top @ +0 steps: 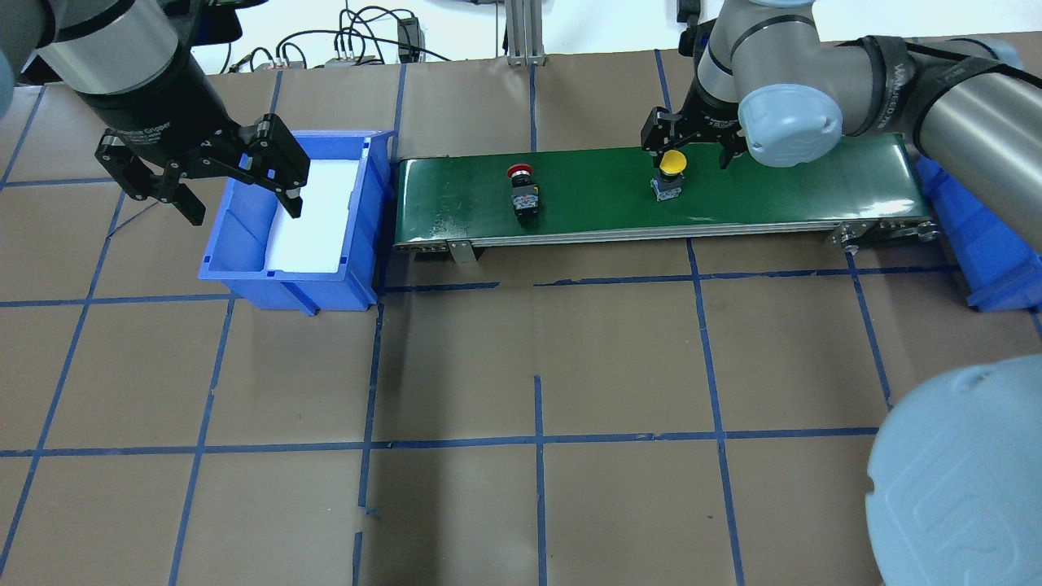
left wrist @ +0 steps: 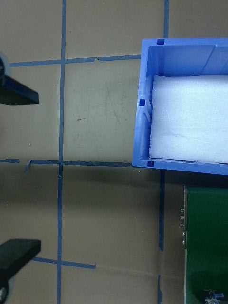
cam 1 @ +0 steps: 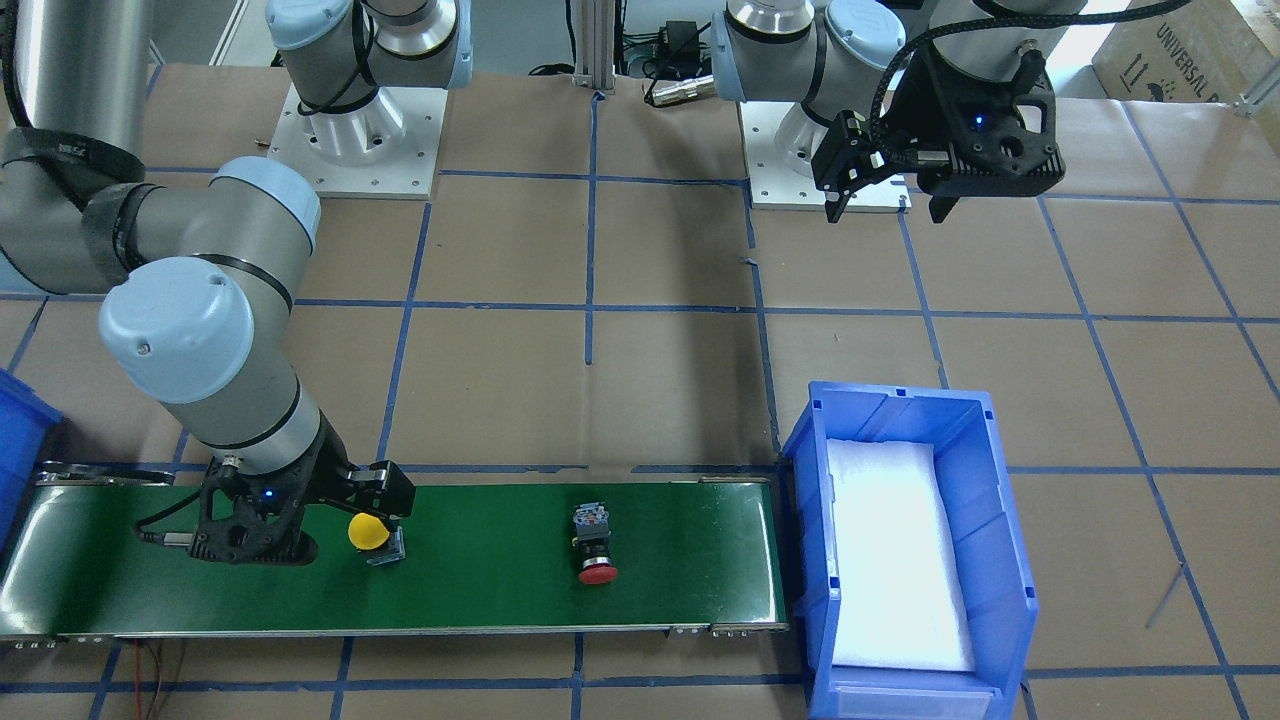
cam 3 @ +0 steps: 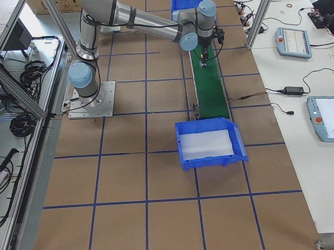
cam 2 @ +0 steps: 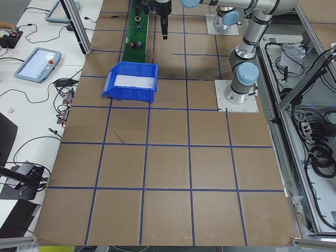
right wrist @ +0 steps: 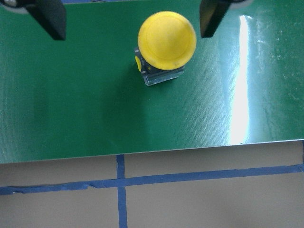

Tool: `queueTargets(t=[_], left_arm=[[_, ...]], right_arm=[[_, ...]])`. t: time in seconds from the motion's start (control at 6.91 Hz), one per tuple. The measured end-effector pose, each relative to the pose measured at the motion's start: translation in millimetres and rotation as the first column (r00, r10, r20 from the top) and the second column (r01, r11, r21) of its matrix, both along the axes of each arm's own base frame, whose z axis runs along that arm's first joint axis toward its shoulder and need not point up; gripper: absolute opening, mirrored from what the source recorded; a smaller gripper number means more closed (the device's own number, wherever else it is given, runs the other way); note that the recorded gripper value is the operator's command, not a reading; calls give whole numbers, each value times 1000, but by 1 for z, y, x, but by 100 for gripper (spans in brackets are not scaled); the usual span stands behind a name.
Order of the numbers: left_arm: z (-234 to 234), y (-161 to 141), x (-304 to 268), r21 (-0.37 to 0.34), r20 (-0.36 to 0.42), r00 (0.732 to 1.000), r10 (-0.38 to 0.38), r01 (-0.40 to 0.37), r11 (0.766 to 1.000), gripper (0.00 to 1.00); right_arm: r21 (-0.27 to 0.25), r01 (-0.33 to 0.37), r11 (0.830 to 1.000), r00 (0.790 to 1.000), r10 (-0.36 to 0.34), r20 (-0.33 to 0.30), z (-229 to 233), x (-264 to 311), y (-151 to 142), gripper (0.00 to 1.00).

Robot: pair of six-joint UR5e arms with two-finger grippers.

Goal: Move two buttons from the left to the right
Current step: 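Lower the right gripper and grasp the yellow button on the belt, then carry the yellow button with the right gripper into the far bin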

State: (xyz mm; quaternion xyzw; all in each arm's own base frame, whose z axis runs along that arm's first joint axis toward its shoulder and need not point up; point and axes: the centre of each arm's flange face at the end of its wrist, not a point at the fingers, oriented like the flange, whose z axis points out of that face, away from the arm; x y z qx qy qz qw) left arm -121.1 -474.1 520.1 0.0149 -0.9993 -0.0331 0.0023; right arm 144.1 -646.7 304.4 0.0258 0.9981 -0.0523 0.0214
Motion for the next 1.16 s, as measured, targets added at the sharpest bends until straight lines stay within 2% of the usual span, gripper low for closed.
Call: queueTargets(t=[0.29,0.43,0.58,0.72,0.87,1.16], left_arm=[[1,0,0,3,3,1000,-6,6,1000,100],[0,-1,0,3,3,1000,-6,6,1000,100],[-1,-1,1,3,3,1000,-5,5,1000,100],[-2,-1,1,5,3,1000,-4,4,1000,100],[-3,-2,1,5,2,1000,-3,3,1000,100],[-4,-2,1,6,1,1000,-1,1,1000,100]], right_arm=[[-3,-1,1000,1000,1,0,-3,1,-3,91],[-4,-2,1000,1000,2,0,-4,1,-5,64],[-4,-3,1000,1000,3,-1,-5,0,-8,28],[-4,-8,1000,1000,8,-2,-6,0,-9,11],[-1,-13,1000,1000,13,-5,-6,0,-9,5],[-4,-30,1000,1000,30,-10,1,-5,-9,4]])
